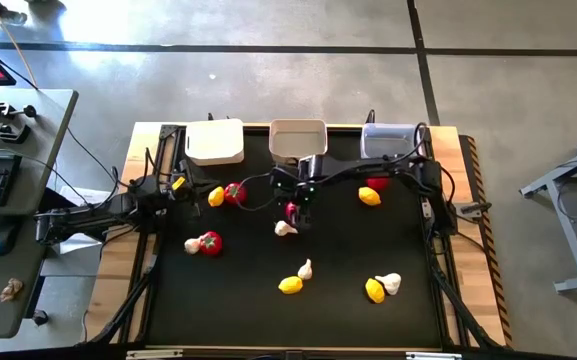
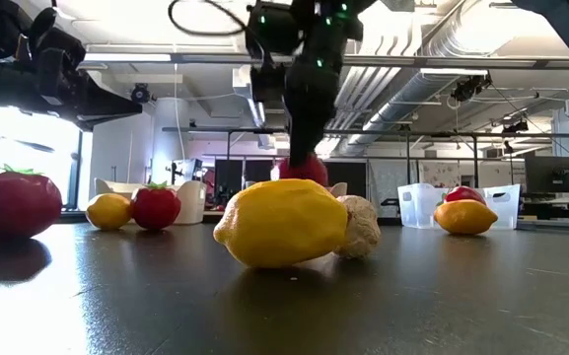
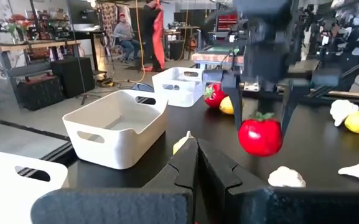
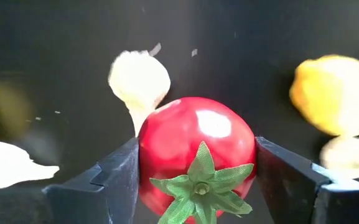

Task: Sort produce into baskets
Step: Put the middle tomato into the gray bin

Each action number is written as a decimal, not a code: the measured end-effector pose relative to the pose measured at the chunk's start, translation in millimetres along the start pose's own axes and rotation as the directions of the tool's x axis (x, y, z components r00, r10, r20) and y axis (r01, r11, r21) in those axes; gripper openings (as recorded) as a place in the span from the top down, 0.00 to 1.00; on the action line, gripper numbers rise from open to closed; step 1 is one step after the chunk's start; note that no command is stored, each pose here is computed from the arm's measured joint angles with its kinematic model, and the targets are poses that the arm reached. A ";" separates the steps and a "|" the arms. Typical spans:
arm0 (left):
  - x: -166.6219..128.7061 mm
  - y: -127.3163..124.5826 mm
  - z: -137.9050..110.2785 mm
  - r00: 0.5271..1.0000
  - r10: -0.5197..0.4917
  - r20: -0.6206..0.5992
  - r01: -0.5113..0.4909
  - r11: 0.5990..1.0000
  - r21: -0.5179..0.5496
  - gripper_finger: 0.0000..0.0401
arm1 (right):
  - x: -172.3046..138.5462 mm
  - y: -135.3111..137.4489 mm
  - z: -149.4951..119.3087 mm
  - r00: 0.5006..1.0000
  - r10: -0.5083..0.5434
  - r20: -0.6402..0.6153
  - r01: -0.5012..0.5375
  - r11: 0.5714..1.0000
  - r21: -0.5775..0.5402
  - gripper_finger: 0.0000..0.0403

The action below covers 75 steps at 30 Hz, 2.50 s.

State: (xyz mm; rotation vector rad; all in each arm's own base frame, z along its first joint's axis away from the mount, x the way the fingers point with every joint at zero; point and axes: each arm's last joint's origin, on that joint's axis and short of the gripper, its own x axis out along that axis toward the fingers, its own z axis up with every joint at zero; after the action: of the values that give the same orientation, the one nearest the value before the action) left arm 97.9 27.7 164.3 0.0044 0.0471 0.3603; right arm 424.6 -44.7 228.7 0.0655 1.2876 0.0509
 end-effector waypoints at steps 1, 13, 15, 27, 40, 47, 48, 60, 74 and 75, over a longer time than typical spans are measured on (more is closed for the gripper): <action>0.0 0.0 0.0 1.000 0.000 0.000 0.000 1.000 -0.003 1.00 | -7.0 -1.3 2.9 1.000 -0.003 0.011 0.003 1.000 -0.009 0.36; 0.0 -1.1 -0.7 0.999 -0.036 -0.007 0.036 0.999 -0.006 1.00 | -83.2 -81.6 9.7 0.954 -0.289 0.084 0.282 0.955 0.088 0.37; 0.0 -1.0 -0.7 0.999 -0.036 -0.007 0.035 0.999 -0.006 1.00 | -88.1 -104.7 5.2 0.943 -0.317 0.098 0.305 0.945 0.114 0.37; 0.0 -1.0 -0.4 0.999 -0.034 -0.005 0.034 0.999 -0.006 1.00 | -69.6 -215.0 -32.0 0.941 -0.326 0.089 0.305 0.932 0.194 0.37; 0.0 -0.9 -0.5 0.999 -0.032 -0.005 0.032 0.999 -0.005 1.00 | -23.7 -234.7 -39.1 0.949 -0.314 -0.039 0.316 0.933 0.175 0.37; 0.0 -1.1 -0.6 0.999 -0.039 -0.006 0.039 0.999 -0.007 1.00 | -1.4 -240.2 -40.9 0.954 -0.291 -0.075 0.300 0.939 0.167 0.37; 0.0 -1.1 -0.5 0.999 -0.039 -0.006 0.039 0.999 -0.012 1.00 | 2.3 -240.9 -41.4 0.954 -0.287 -0.083 0.297 0.940 0.166 0.37; 0.0 -1.3 -0.7 0.999 -0.045 -0.007 0.044 0.997 -0.055 1.00 | 9.4 -235.2 -36.4 0.923 -0.359 -0.140 0.377 0.915 0.143 0.28; -0.1 -1.9 -1.1 0.998 -0.063 -0.011 0.062 0.997 -0.041 1.00 | 11.0 -213.9 -30.4 0.857 -0.449 -0.254 0.475 0.879 0.048 0.26; -0.1 -1.9 -1.1 0.998 -0.063 -0.011 0.062 0.997 -0.039 1.00 | 10.0 -212.9 -29.7 0.857 -0.450 -0.251 0.476 0.878 0.052 0.26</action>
State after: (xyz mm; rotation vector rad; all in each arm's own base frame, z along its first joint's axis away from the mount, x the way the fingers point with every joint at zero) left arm 98.4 25.9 163.1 -0.0372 0.0525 0.2987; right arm 399.1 -255.6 194.4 -0.1624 1.5105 -0.4433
